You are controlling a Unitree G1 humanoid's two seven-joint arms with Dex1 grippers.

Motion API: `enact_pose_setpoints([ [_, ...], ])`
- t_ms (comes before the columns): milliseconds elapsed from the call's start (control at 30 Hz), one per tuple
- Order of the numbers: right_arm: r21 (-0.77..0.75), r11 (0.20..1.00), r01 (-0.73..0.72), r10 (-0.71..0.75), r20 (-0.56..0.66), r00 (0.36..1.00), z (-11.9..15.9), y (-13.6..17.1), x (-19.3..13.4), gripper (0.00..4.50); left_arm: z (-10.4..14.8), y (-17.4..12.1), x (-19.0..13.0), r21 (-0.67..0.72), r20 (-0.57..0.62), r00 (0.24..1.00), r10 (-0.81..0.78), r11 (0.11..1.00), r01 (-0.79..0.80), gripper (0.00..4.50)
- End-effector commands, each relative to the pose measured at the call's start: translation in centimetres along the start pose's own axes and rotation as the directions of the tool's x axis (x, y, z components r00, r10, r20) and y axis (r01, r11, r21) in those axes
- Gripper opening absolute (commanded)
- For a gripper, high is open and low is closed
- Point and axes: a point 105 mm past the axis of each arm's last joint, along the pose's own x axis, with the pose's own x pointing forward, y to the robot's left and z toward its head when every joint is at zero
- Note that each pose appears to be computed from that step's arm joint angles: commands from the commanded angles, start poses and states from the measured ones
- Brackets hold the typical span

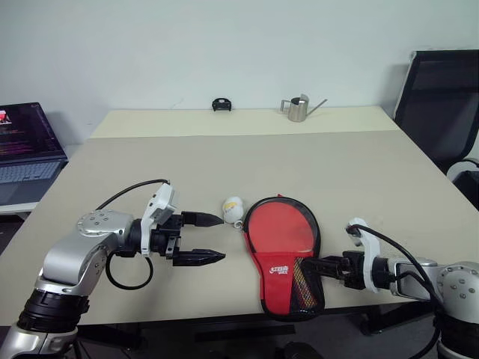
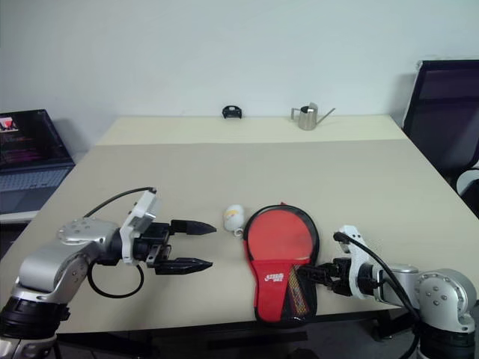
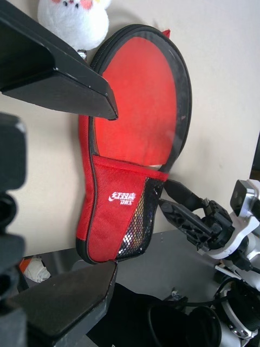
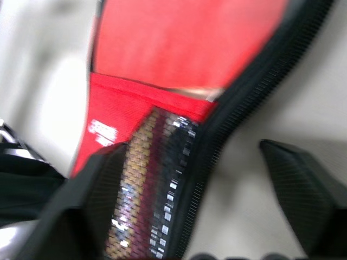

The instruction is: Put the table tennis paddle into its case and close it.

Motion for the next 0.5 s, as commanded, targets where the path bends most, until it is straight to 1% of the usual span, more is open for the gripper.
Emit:
enact_pose_setpoints([
  [33, -0.037, 0.999, 0.035, -0.035, -0.007, 0.999, 0.0, -0.1, -0.6, 4.48, 0.8, -0.2, -0.2, 0.047, 0.005, 1.0, 0.002, 0.999, -0.003, 4.5],
  [133, -0.068, 0.997, 0.037, -0.034, 0.038, 0.999, 1.1, -0.2, -1.1, 4.48, 0.8, -0.2, -0.2, 0.048, 0.007, 1.0, 0.006, 0.999, -0.006, 4.5],
  [233, -0.147, 0.988, -0.052, 0.075, 0.157, 0.985, 3.6, 1.5, -2.3, 4.48, 0.9, 0.0, -0.4, 0.048, 0.015, 1.0, 0.025, 0.999, -0.025, 4.5],
  [300, -0.198, 0.969, -0.149, 0.192, 0.222, 0.956, 5.2, 3.2, -3.3, 4.48, 1.1, 0.4, -0.8, 0.055, 0.021, 0.998, 0.058, 0.997, -0.059, 4.5],
  [367, -0.304, 0.932, -0.196, 0.271, 0.229, 0.935, 6.1, 5.0, -4.0, 4.48, 1.4, 1.0, -1.4, 0.064, 0.03, 0.995, 0.097, 0.993, -0.098, 4.5],
  [433, -0.39, 0.905, -0.167, 0.27, 0.226, 0.936, 6.6, 5.4, -4.1, 4.48, 1.7, 1.5, -1.7, 0.073, 0.038, 0.991, 0.125, 0.989, -0.127, 4.5],
  [500, -0.474, 0.875, -0.103, 0.239, 0.237, 0.942, 7.3, 5.3, -3.6, 4.48, 2.1, 2.0, -2.0, 0.084, 0.053, 0.986, 0.157, 0.983, -0.161, 4.5],
])
